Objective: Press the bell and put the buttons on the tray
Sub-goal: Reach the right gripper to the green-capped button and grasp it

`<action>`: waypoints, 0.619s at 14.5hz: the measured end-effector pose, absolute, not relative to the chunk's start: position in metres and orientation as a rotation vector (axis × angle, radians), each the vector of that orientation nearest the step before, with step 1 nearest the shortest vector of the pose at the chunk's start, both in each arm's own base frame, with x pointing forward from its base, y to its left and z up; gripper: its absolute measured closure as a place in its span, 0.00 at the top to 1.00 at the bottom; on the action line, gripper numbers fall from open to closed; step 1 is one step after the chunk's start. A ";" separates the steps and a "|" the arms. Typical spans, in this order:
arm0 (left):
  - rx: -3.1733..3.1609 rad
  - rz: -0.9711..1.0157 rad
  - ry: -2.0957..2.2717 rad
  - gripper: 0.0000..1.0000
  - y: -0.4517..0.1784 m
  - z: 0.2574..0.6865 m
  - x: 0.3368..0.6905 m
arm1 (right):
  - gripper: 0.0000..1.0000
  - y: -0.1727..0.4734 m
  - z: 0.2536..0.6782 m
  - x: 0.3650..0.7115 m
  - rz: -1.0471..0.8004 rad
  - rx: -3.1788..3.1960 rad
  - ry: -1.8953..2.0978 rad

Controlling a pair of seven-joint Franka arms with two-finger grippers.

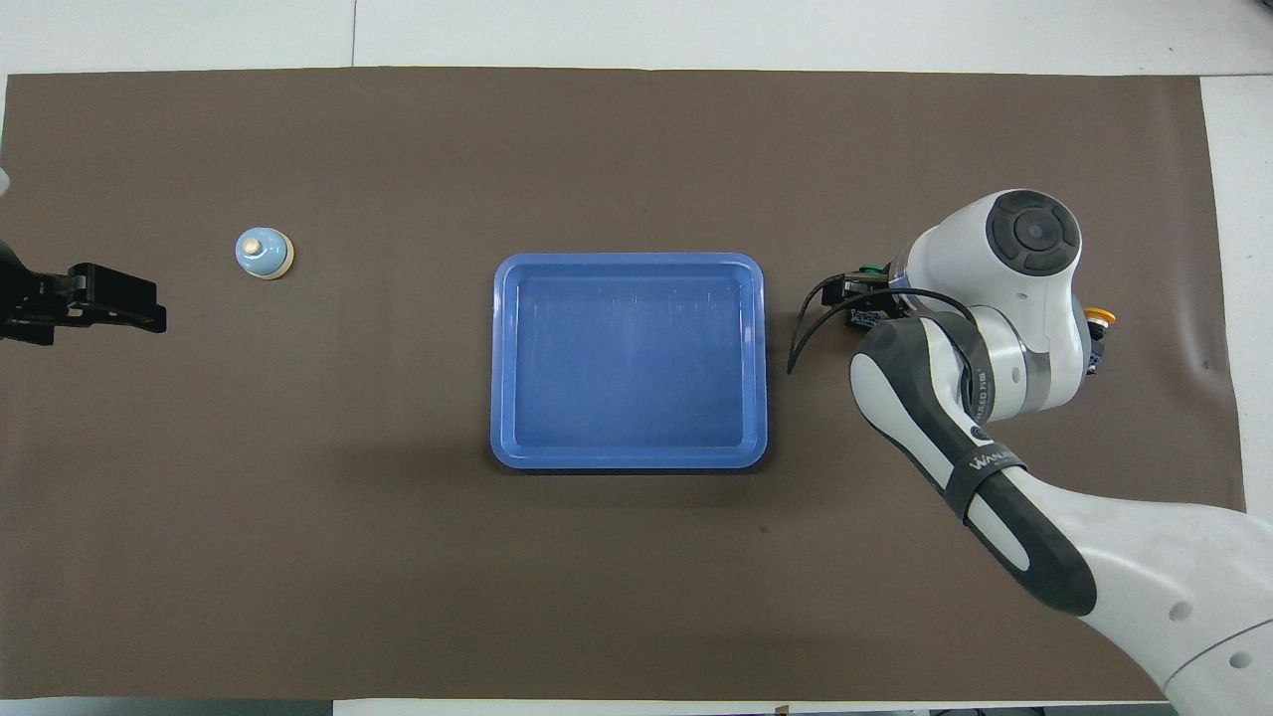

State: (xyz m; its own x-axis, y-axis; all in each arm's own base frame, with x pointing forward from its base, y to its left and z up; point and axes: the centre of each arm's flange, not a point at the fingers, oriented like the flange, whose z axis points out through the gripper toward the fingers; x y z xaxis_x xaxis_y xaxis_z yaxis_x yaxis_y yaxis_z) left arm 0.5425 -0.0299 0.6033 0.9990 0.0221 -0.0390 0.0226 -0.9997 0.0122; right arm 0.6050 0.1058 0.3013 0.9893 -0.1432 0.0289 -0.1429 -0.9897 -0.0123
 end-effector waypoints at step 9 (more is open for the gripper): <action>3.128 -0.124 0.002 1.00 -0.029 0.600 0.538 | 0.43 0.108 0.292 0.605 -0.036 -3.125 0.235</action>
State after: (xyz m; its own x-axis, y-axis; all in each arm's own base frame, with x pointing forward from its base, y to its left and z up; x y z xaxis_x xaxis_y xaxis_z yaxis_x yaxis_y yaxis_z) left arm 0.5380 -0.0290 0.6000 0.9969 0.0008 -0.0789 0.0017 -0.9999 0.0113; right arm 0.6054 0.1079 0.2916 0.9885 -0.1494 0.0222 -0.1493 -0.9888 -0.0094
